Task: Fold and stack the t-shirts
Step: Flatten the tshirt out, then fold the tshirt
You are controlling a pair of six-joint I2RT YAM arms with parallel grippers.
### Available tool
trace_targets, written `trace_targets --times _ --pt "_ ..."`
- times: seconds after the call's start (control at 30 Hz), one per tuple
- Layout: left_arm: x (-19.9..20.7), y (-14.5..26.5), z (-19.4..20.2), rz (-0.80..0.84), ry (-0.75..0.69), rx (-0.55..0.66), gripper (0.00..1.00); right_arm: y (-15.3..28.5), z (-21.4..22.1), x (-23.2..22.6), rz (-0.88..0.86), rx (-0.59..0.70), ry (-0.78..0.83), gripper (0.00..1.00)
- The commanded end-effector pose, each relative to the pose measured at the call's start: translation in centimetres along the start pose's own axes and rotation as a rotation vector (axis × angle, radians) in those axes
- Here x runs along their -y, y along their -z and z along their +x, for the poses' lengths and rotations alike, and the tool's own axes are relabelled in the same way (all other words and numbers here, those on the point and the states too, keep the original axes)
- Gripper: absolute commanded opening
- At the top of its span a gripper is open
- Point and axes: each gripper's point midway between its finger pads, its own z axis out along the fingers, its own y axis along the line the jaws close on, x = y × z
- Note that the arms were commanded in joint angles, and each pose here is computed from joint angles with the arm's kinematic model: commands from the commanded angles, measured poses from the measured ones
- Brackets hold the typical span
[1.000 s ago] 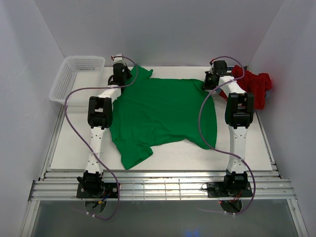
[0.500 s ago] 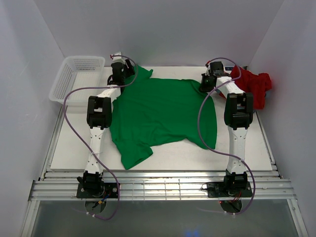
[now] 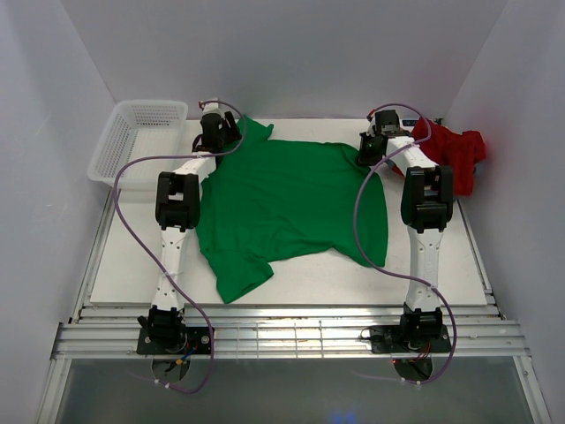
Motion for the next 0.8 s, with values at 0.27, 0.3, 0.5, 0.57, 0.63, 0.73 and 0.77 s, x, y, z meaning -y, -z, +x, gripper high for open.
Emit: trace_targets --times 0.27,0.3,0.5,0.57,0.63,0.73,0.77 --pt "-0.9 0.5 4.1 -0.037 0.022 -0.149 0.7 2.7 -2.9 -1.9 -0.036 0.071 0.003 0.15" --pt "-1.0 0.5 4.4 -0.038 0.026 -0.155 0.7 2.8 -2.9 -1.9 -0.036 0.071 0.003 0.15" --pt "-1.1 0.5 5.4 -0.042 0.028 -0.178 0.48 2.9 -2.5 -1.8 -0.033 0.064 -0.001 0.15" --pt "-1.3 0.6 5.6 -0.05 0.025 -0.187 0.38 2.9 -2.3 -1.8 -0.034 0.062 0.001 0.15" --pt "-1.4 0.6 5.7 -0.052 0.025 -0.189 0.29 3.1 -2.2 -2.0 -0.038 0.063 0.002 0.15" --pt "-1.0 0.9 4.9 -0.048 0.029 -0.181 0.13 3.3 -2.3 -2.0 -0.037 0.066 0.001 0.15" --pt "-0.9 0.9 4.3 -0.046 0.029 -0.17 0.12 3.3 -2.3 -2.0 -0.036 0.066 0.001 0.15"
